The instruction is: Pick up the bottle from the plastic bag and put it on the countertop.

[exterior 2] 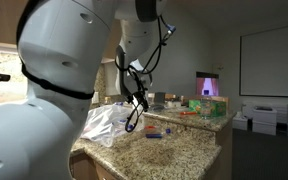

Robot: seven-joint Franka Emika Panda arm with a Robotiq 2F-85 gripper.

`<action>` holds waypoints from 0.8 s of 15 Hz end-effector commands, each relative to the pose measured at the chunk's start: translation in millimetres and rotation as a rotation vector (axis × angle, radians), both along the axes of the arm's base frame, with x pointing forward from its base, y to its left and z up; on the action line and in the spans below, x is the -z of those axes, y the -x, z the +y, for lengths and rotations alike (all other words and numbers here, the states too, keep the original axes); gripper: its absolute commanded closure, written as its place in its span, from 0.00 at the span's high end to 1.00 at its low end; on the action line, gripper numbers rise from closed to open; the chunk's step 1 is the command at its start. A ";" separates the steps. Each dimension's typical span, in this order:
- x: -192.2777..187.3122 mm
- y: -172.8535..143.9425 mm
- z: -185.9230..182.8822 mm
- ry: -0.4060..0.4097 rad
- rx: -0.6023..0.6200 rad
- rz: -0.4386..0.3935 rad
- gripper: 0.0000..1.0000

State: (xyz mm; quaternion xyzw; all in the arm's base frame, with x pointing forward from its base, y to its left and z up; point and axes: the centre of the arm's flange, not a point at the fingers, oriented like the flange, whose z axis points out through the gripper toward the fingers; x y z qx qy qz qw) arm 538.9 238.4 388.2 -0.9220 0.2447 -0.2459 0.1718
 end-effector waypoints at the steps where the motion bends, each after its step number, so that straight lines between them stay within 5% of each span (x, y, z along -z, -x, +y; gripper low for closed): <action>1: -78.7 -21.7 -16.0 0.129 0.073 0.143 1.00; 5: -114.7 -46.3 -47.7 0.226 0.173 0.327 1.00; 11: -132.8 -38.4 -88.2 0.352 0.209 0.632 1.00; 12: -123.9 -26.6 -89.3 0.336 0.247 0.545 1.00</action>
